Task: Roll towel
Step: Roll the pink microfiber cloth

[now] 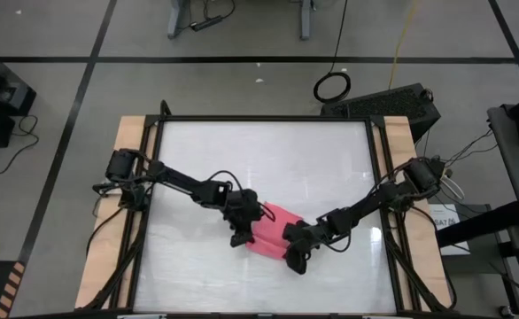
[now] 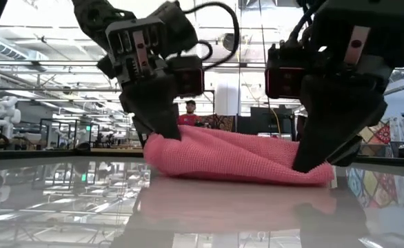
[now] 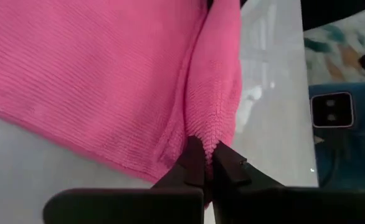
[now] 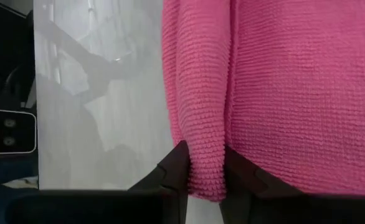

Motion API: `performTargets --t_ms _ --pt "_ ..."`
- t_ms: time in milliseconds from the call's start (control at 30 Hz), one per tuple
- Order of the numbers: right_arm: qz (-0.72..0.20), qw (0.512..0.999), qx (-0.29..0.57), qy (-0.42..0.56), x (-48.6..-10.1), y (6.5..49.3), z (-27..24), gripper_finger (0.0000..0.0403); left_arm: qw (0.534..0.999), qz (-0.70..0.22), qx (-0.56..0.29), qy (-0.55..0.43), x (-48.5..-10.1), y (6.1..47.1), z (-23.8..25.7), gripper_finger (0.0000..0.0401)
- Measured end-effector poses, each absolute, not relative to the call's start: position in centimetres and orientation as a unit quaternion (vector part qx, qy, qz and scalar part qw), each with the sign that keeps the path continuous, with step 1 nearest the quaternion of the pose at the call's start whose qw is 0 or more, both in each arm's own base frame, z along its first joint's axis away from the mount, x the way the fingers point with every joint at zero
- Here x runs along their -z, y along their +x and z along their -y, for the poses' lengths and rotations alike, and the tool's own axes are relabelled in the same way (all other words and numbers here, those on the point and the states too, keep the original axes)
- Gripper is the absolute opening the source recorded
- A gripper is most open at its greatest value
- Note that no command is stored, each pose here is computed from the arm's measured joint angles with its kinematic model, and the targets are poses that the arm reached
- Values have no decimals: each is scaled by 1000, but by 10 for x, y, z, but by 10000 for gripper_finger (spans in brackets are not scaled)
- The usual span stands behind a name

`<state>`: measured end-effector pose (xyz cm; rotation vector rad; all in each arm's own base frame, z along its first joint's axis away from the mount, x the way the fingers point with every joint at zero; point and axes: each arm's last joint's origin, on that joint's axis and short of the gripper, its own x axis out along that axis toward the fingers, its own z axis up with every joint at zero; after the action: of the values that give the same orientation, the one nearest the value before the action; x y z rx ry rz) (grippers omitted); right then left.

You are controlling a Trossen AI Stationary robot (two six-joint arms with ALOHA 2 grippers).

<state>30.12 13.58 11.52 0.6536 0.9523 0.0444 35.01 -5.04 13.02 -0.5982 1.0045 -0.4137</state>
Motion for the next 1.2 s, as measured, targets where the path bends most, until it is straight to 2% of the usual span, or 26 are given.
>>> performTargets --t_ms 100,167,433,567,800,1200 --pt "-440 847 -23 298 -119 302 -134 68 787 -494 207 -306 -116 350 51 3" --pt "-434 854 -31 286 -125 301 -133 87 777 -502 216 -314 -109 351 54 3" --pt "-385 899 -73 196 -156 289 -144 217 768 -503 221 -329 -106 354 53 6" --pt "-364 923 -76 102 -161 278 -159 257 762 -499 224 -348 -107 356 47 8" --pt "-354 934 -37 -12 -156 263 -175 264 750 -499 225 -370 -107 356 38 9" --pt "-348 934 -36 -71 -140 273 -172 242 746 -498 204 -392 -106 356 24 10"
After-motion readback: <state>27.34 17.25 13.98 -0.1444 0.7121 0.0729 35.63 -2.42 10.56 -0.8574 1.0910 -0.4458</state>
